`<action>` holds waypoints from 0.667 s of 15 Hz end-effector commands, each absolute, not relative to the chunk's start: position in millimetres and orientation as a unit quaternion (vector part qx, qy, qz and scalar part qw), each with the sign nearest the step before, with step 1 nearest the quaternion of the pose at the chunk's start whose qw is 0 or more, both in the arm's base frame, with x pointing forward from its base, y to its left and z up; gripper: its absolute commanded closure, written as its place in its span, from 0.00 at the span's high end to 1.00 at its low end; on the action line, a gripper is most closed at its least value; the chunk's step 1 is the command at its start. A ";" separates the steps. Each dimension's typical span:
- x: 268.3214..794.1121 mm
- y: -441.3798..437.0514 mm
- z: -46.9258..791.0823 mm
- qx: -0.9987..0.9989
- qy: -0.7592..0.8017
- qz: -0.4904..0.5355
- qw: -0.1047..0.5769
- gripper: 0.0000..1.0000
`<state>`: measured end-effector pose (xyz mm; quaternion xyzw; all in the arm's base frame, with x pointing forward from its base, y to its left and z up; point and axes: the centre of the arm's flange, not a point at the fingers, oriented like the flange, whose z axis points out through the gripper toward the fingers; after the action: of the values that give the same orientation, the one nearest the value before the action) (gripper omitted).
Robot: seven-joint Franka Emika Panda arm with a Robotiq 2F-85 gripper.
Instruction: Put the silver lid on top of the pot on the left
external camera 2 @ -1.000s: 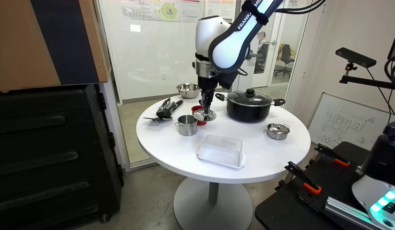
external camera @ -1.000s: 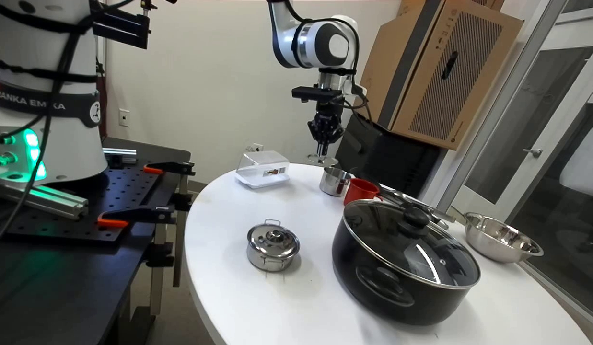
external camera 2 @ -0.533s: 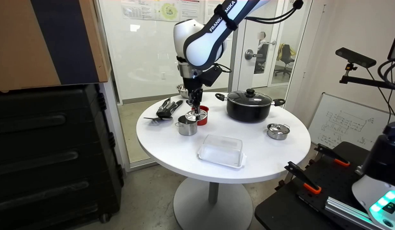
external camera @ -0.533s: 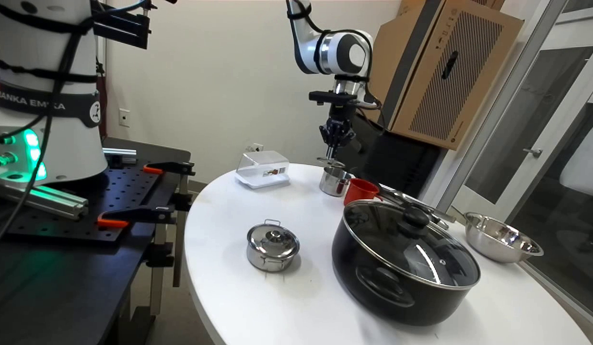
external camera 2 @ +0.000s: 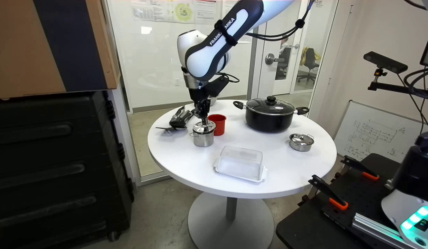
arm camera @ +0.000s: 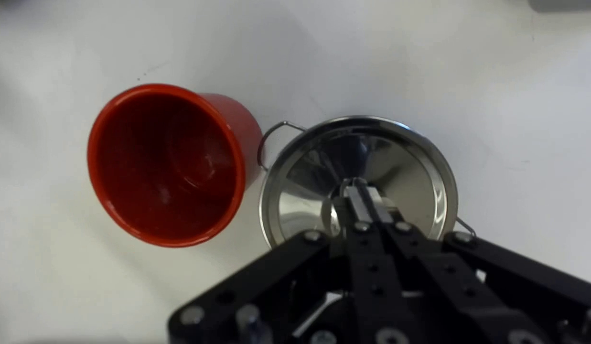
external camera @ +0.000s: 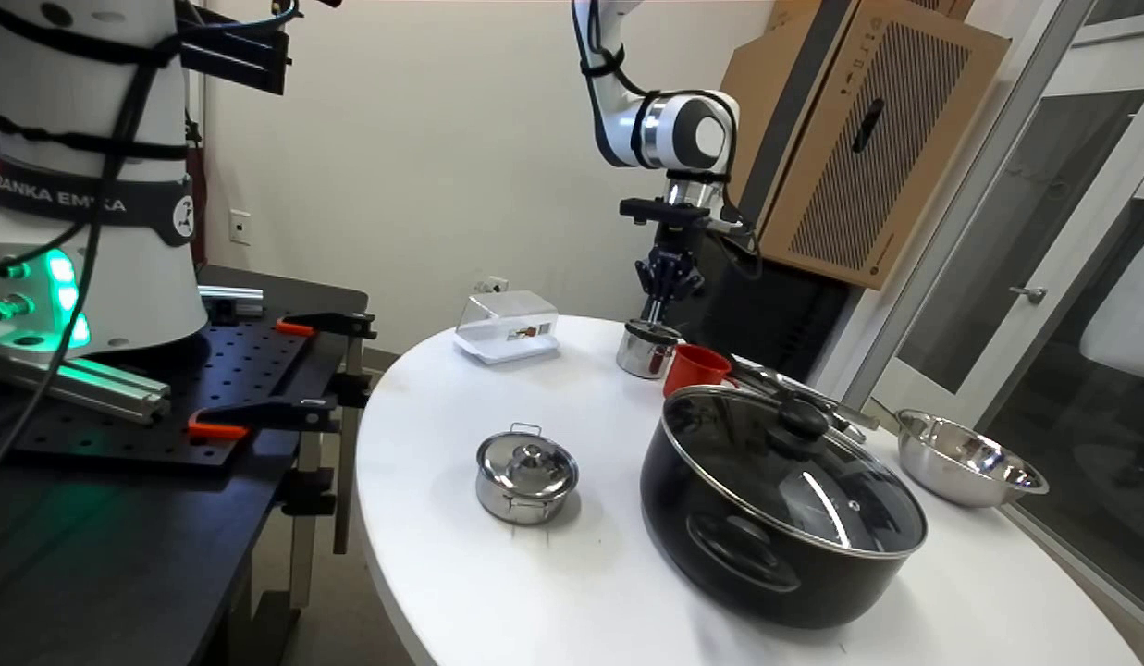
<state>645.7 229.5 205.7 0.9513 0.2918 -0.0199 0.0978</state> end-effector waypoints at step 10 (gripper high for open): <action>671.3 250.9 188.3 0.947 0.306 -0.030 0.093 0.00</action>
<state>663.4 245.1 196.2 0.9491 0.2991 -0.0173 0.0973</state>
